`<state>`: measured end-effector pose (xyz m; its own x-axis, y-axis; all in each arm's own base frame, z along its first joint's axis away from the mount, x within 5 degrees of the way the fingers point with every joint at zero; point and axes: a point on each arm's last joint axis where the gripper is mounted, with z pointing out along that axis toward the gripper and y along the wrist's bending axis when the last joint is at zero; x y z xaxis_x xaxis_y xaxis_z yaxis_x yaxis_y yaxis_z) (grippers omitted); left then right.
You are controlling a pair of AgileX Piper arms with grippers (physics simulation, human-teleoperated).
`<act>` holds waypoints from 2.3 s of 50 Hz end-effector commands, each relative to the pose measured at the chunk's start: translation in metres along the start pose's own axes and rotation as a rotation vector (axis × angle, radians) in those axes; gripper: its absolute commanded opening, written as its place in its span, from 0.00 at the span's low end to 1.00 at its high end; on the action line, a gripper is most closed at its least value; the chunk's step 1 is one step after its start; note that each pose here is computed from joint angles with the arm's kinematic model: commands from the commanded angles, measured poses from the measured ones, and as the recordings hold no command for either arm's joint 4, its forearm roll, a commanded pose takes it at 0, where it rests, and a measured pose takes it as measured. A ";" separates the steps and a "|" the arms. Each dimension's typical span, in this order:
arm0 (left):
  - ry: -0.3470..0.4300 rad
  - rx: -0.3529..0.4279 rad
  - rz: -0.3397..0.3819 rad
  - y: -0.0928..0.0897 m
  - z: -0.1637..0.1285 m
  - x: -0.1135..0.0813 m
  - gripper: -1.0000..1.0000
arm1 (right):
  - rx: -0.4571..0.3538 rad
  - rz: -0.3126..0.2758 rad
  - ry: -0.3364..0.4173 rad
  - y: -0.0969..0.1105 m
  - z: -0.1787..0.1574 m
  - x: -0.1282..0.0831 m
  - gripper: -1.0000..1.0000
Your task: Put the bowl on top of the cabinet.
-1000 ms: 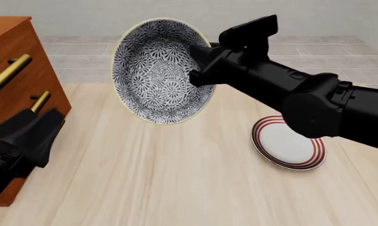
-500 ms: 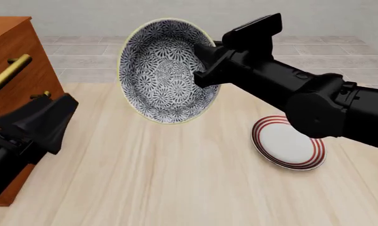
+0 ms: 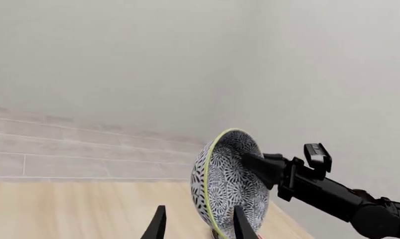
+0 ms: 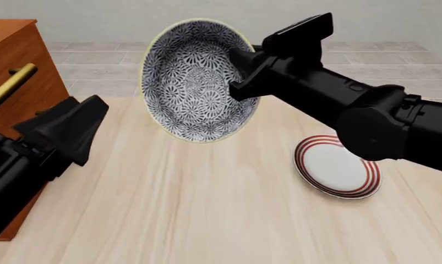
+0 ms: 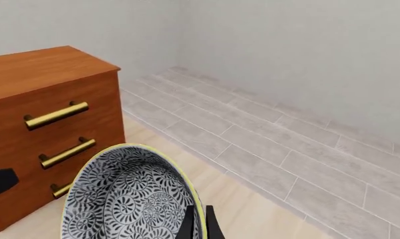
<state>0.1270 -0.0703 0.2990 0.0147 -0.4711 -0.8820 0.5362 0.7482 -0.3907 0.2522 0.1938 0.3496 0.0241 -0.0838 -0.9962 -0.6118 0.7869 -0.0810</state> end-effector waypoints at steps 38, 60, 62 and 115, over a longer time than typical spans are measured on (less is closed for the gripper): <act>0.031 0.007 -0.037 0.007 0.045 0.025 1.00 | 0.018 0.008 -0.039 -0.004 -0.010 -0.002 0.00; 0.043 0.041 -0.060 0.002 0.057 0.034 1.00 | 0.011 0.011 -0.042 -0.001 -0.015 -0.003 0.00; 0.041 0.048 -0.063 0.001 0.058 0.035 1.00 | 0.009 0.013 -0.042 -0.001 -0.015 -0.003 0.00; 0.086 0.118 -0.045 -0.014 0.077 0.052 1.00 | -0.009 0.017 -0.057 0.004 -0.021 -0.007 0.00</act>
<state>0.1832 -0.1378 0.2804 -0.0763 -0.4590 -0.8852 0.6255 0.6694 -0.4010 0.2344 0.1855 0.3536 0.0598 -0.0575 -0.9965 -0.6200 0.7802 -0.0823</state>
